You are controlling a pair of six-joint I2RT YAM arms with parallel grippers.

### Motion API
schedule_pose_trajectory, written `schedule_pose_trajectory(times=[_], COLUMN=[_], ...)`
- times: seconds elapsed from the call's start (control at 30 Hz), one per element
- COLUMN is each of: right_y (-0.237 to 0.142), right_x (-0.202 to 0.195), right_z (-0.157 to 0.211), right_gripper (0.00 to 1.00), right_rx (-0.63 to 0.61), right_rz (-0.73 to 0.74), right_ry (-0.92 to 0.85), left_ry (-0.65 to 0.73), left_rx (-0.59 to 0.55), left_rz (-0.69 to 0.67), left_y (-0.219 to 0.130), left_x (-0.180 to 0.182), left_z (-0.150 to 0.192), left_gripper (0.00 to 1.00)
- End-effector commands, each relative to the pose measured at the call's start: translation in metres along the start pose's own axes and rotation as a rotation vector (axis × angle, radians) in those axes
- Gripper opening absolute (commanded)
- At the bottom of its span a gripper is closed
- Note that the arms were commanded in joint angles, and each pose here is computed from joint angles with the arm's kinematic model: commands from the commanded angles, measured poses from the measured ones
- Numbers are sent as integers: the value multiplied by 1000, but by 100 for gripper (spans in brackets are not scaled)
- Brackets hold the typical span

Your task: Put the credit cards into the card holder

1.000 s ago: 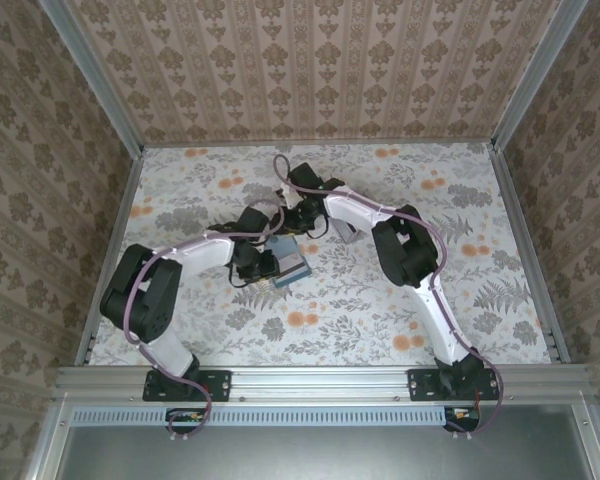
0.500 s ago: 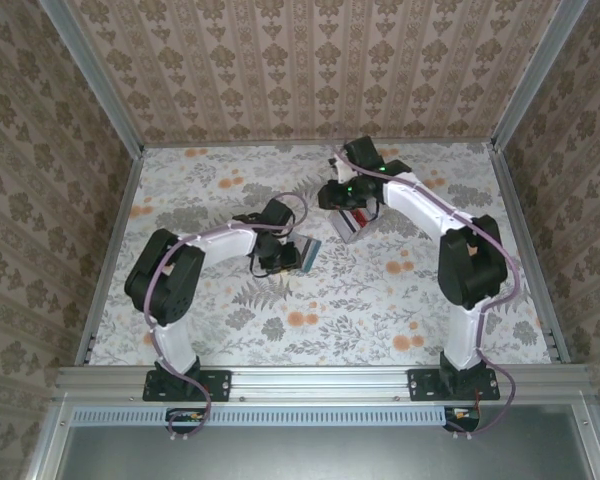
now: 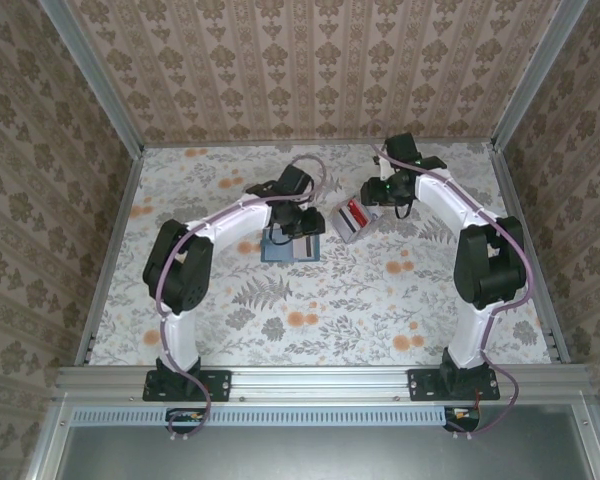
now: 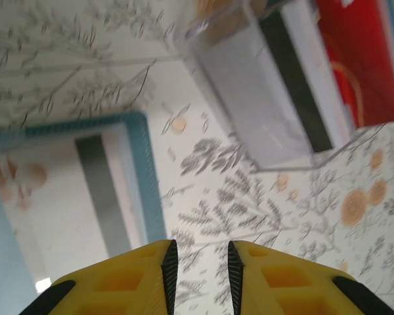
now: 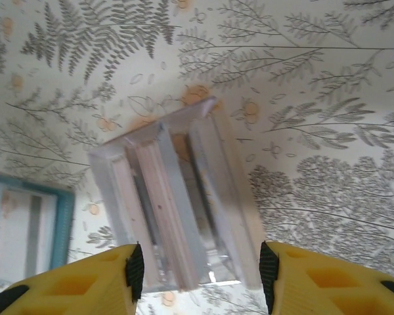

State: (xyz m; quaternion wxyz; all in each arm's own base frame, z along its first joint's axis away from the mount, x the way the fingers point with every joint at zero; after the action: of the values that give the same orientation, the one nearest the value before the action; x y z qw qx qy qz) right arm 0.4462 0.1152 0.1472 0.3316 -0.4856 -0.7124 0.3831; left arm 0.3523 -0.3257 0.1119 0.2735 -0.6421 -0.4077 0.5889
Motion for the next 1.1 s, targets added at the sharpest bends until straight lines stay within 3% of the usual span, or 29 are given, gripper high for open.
schedule_pose_trajectory(times=[0.0,0.47,1.07], right_y=[-3,30,36], right_x=[-8,-17,-24], right_z=[2,9,7], right_gripper=[54,56,56], right_rx=[52,125,131], right_rz=[46,56,57], right_ry=[-71,-58,-30], left_ry=[-1,7,-11], left_rx=[26,51,42], left_rz=[-10,39,-28], left_y=[8,46,100], left_x=[1,-32,-26], left_z=[-10,-33,-33], left_gripper=[31,34,37])
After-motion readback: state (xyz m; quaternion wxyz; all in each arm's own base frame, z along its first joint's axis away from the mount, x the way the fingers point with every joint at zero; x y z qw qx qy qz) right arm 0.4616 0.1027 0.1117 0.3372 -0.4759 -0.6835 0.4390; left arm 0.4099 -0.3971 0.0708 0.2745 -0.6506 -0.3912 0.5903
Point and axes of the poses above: each hand's point on the last joint's axis, 136 mm out from that joint toward the fingers, its own y axis out along the fingers, its own x axis along the line the jaws close on, z = x × y, the point moved 2 cm from there along -y, back along the fingers, and after that the axes turned 12 degrees about -y, right-handed, at the moved point
